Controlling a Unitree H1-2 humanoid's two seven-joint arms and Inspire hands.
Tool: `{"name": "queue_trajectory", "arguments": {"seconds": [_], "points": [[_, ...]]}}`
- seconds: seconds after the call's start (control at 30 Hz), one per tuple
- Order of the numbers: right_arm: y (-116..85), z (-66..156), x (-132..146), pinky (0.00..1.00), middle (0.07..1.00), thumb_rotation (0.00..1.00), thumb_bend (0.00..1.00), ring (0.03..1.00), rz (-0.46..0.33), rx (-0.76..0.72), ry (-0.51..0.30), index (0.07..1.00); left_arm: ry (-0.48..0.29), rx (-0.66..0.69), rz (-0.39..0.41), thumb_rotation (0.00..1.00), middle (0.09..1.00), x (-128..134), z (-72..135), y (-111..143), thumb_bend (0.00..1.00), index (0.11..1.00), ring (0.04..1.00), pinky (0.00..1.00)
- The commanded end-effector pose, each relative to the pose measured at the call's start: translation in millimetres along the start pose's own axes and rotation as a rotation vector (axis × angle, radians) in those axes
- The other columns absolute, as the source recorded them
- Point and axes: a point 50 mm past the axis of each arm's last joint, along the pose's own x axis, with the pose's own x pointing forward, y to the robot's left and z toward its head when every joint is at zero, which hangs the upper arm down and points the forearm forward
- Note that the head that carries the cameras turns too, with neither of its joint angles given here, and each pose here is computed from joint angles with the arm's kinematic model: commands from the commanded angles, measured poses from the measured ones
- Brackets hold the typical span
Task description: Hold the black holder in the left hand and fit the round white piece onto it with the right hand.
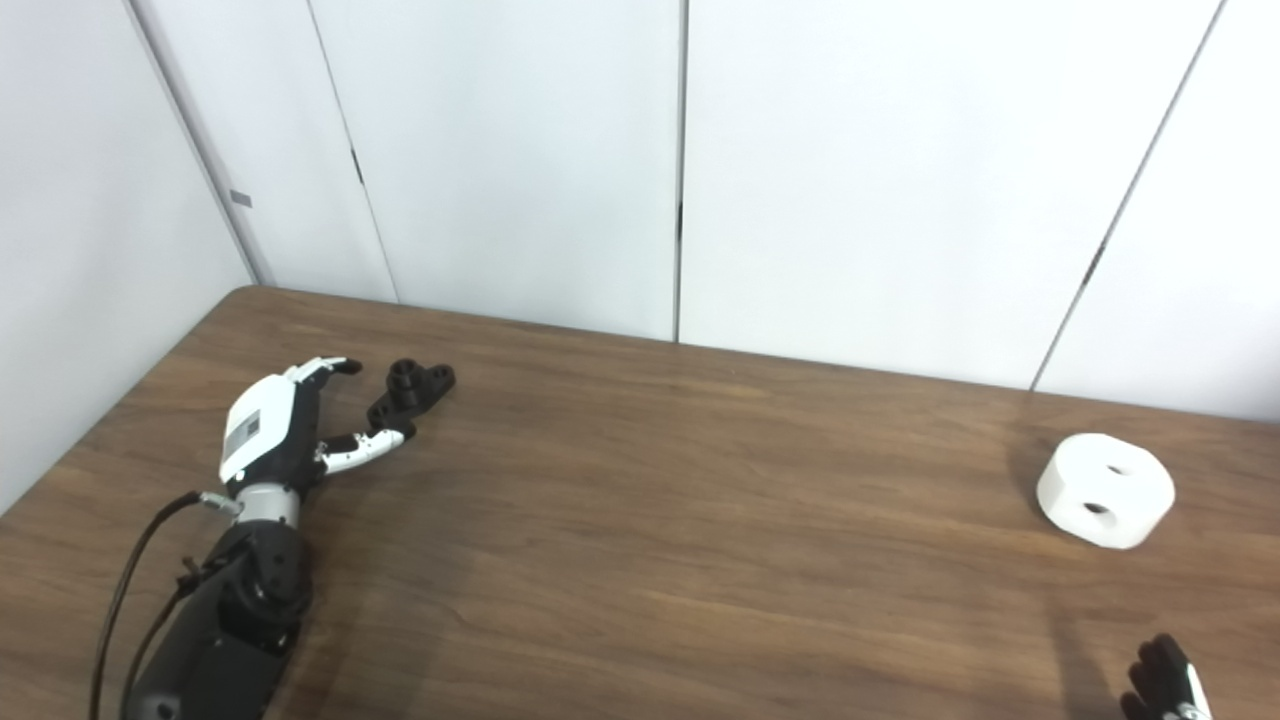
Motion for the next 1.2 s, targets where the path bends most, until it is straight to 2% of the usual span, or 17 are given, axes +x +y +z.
{"name": "queue_trajectory", "arguments": {"seconds": [0.0,0.2,0.4,1.17], "points": [[7,-24,-20,1.0,1.0,1.0,0.8,1.0,-0.012,0.03,0.133,1.0,-0.046,0.018,0.063,0.34,0.896,18,14,18,0.9,0.778,0.94,0.96],[8,-22,-22,1.0,1.0,1.0,0.8,1.0,-0.008,0.023,0.134,1.0,-0.05,0.011,0.003,0.34,0.904,26,18,13,0.92,0.768,0.949,0.99],[10,-21,-23,1.0,1.0,1.0,0.79,1.0,-0.007,0.011,0.134,0.988,-0.039,0.011,-0.033,0.34,0.888,36,22,7,0.91,0.744,0.93,0.96],[12,-17,-26,1.0,1.0,1.0,0.74,1.0,-0.002,-0.009,0.135,0.993,-0.002,0.129,-0.046,0.31,0.893,48,18,-1,0.87,0.725,0.944,0.97]]}}
